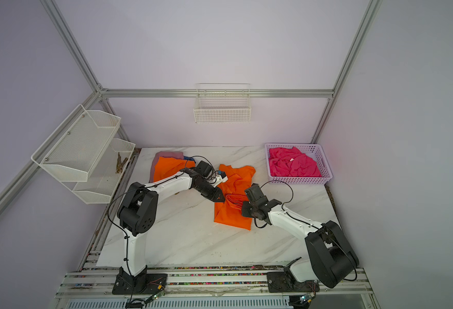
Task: Fold and stack t-shirts
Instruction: Smooth out the T-shirt at the center of the board, then fold the T-shirt.
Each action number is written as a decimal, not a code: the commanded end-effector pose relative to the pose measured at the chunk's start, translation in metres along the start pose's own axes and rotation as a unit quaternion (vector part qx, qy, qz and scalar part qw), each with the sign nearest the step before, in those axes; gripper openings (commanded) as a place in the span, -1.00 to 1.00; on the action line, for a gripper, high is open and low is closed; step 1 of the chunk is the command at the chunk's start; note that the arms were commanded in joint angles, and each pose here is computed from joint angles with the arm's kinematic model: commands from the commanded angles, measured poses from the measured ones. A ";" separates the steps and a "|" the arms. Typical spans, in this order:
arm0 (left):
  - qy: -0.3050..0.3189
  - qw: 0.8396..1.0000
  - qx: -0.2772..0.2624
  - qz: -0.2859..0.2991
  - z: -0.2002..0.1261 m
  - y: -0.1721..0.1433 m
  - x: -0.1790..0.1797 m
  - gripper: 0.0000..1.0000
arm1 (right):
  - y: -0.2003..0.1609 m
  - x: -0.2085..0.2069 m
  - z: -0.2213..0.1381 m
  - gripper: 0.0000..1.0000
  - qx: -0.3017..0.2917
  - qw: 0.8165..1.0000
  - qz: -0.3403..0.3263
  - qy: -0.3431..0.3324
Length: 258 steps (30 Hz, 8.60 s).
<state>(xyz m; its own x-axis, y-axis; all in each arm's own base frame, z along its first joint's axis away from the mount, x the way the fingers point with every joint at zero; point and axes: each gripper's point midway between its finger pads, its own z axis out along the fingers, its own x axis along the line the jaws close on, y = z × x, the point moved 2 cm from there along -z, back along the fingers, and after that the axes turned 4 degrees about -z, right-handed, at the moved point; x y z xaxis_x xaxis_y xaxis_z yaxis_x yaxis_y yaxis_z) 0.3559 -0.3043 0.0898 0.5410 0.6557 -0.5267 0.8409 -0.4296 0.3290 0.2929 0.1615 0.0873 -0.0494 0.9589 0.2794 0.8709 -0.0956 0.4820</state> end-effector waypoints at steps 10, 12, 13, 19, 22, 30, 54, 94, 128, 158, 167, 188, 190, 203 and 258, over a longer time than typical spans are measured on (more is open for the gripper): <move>-0.006 1.000 -0.012 0.020 -0.012 0.004 -0.015 -0.67 | 0.040 0.004 0.005 -1.00 -0.056 0.998 -0.021 0.006; -0.014 1.000 -0.012 0.021 -0.012 0.005 -0.020 -0.67 | 0.045 0.003 0.010 -1.00 -0.052 0.998 -0.022 0.005; -0.015 1.000 -0.013 0.024 -0.013 0.005 -0.022 -0.67 | 0.047 0.005 0.010 -1.00 -0.051 0.998 -0.023 0.006; -0.003 0.999 -0.010 0.042 -0.014 -0.003 -0.028 -0.61 | 0.065 0.004 -0.007 -1.00 -0.084 0.996 -0.033 -0.004; -0.006 0.999 -0.009 0.044 -0.008 -0.004 -0.027 -0.54 | 0.068 -0.002 -0.005 -1.00 -0.083 0.996 -0.033 -0.006; -0.028 0.998 -0.019 0.050 -0.003 0.008 -0.037 -0.49 | 0.070 -0.012 0.010 -1.00 -0.067 0.997 -0.039 -0.020; -0.020 0.998 0.000 0.061 0.042 0.018 -0.019 -0.46 | 0.022 -0.028 -0.035 -0.16 -0.019 0.999 -0.029 -0.012; 0.094 0.995 -0.008 0.032 0.028 0.032 0.015 -0.43 | -0.013 -0.032 0.031 -0.21 0.021 0.999 -0.010 0.026; 0.148 0.988 -0.029 0.024 0.018 0.019 0.037 -0.46 | 0.022 -0.027 0.071 -1.00 0.031 0.999 -0.021 0.033; 0.206 0.977 -0.047 -0.026 -0.036 -0.025 0.030 -0.50 | 0.037 -0.017 0.066 -0.67 0.038 0.996 -0.051 0.056; 0.160 0.984 -0.082 -0.012 -0.033 -0.046 0.020 -0.51 | 0.040 -0.023 0.024 -0.21 0.011 0.997 -0.065 0.030; 0.024 0.994 -0.098 -0.035 -0.022 -0.070 0.014 -0.38 | -0.023 -0.017 0.008 -0.04 0.047 0.992 0.019 0.118; 0.018 0.994 -0.097 -0.040 -0.021 -0.072 0.016 -0.38 | -0.026 -0.016 0.009 -0.04 0.047 0.991 0.022 0.124; -0.021 0.994 -0.091 -0.058 -0.009 -0.072 0.025 -0.36 | -0.040 -0.009 0.027 -0.05 0.064 0.983 0.030 0.168; -0.051 0.987 -0.087 -0.121 -0.001 -0.086 0.019 -0.51 | -0.047 -0.002 0.026 -1.00 0.088 0.976 0.041 0.196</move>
<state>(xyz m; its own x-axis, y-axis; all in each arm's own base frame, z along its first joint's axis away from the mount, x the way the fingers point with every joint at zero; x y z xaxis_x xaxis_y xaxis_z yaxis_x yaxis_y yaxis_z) 0.2891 -0.2504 0.0431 0.3240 0.6577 -0.6801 0.9417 -0.1551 0.2986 0.2734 0.1750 0.0480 -0.1591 0.7605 0.6296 0.9357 -0.0871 0.3417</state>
